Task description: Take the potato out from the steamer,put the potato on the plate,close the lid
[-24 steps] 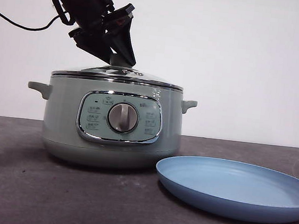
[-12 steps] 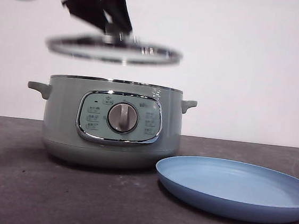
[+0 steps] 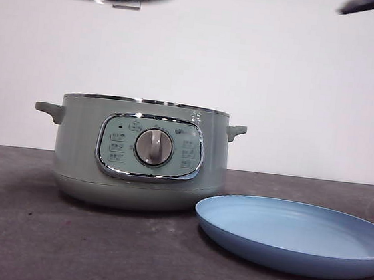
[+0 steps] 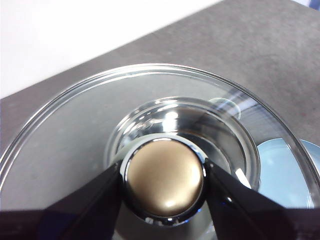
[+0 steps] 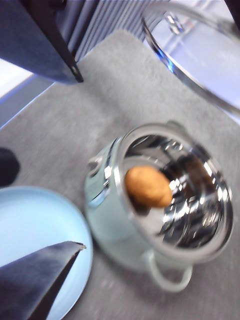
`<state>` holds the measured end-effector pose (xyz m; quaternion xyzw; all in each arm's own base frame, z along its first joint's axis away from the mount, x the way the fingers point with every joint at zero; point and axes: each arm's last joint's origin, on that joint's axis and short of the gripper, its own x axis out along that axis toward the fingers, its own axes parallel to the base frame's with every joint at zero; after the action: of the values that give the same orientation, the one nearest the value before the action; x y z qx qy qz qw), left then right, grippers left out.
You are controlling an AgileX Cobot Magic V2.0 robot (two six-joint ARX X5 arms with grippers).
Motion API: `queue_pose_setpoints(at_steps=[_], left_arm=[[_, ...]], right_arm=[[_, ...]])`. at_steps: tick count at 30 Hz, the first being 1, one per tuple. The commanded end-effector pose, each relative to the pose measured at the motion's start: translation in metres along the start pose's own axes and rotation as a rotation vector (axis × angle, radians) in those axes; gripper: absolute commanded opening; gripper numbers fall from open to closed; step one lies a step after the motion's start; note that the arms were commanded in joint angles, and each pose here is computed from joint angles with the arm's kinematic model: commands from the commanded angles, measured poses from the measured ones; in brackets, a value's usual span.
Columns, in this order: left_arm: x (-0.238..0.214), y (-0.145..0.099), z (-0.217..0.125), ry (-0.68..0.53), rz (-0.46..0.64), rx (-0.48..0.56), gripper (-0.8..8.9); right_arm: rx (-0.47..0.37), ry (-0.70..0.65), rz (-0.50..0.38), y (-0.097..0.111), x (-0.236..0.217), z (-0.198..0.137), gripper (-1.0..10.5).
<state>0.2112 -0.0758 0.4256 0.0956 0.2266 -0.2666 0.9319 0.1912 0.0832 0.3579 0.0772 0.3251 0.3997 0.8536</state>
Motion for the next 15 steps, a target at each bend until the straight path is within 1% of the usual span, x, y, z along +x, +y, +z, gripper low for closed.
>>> queue_pose_setpoints(at_steps=[1,3,6,12,15], left_arm=[[-0.037,-0.004,-0.001,-0.065,0.027,-0.011,-0.09],[-0.055,-0.006,-0.007,-0.060,0.064,-0.022,-0.09],[-0.080,-0.012,-0.016,-0.049,0.106,-0.039,-0.09],[-0.116,-0.023,-0.032,-0.057,0.121,-0.064,-0.09],[-0.132,-0.027,-0.040,-0.060,0.157,-0.072,-0.09]], right_arm=[[0.021,0.036,0.017,0.002,0.026,0.015,6.3],[0.007,0.066,0.010,0.004,0.045,0.027,6.3],[-0.015,0.111,0.038,0.011,0.078,0.045,6.3],[-0.059,0.163,-0.010,0.020,0.147,0.077,6.3],[-0.075,0.188,-0.068,0.020,0.187,0.084,6.3]])
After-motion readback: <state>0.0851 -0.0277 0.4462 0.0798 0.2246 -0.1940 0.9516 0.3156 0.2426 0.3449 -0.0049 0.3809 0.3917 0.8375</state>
